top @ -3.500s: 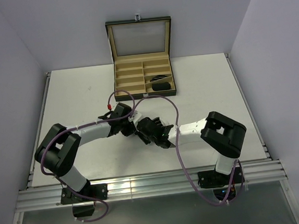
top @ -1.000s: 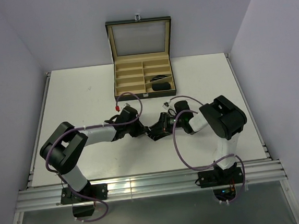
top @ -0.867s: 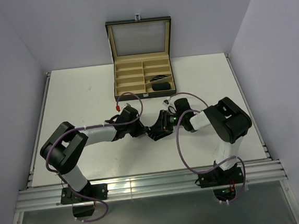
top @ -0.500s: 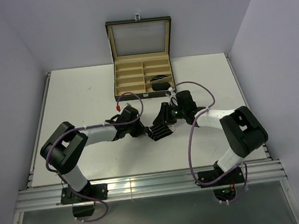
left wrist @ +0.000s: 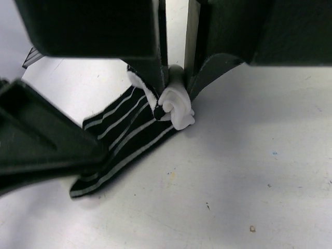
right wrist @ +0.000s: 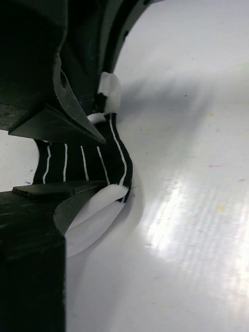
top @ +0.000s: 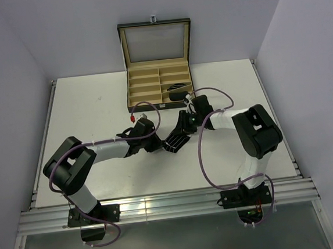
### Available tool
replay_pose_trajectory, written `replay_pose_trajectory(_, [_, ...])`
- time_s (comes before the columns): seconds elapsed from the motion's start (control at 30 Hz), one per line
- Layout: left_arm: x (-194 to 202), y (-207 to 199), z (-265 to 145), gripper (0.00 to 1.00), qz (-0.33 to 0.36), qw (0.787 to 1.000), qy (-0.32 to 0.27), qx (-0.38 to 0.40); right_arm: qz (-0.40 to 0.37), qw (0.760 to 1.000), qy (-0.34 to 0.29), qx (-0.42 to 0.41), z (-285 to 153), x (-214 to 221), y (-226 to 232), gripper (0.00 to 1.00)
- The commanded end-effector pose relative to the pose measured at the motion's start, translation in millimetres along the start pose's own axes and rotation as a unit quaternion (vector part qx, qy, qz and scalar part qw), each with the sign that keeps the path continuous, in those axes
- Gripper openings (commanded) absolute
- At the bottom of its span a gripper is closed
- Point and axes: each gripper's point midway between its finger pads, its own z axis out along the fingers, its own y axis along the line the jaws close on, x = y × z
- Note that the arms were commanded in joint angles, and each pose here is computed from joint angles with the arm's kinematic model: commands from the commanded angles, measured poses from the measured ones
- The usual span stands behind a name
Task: Roll the socks
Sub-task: Roll the sock at the center of the board.
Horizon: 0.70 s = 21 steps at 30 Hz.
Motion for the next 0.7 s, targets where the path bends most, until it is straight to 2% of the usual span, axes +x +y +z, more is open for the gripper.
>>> replay_pose_trajectory(0.0, [0.4,-2.6,-11.7,0.06,0.037,0.999,-0.006,0.011,-0.025,0.998,-0.006,0.058,7.3,-15.4,-23.0,0.4])
replay_pose_trajectory(0.3, [2.1,2.9,3.7,0.06,0.054,0.999,0.005,-0.006,-0.071,0.997,0.002,0.031,12.7,-24.9,-3.7,0.4])
replay_pose_trajectory(0.43, [0.7,-6.2,10.4,0.06,0.062,0.998,0.011,-0.004,-0.104,0.994,-0.019,0.021,-0.6,-26.9,14.1,0.41])
replay_pose_trajectory(0.67, [0.2,5.8,8.1,0.06,0.067,0.997,0.013,-0.048,-0.181,0.979,-0.088,0.024,-38.3,-39.9,44.9,0.42])
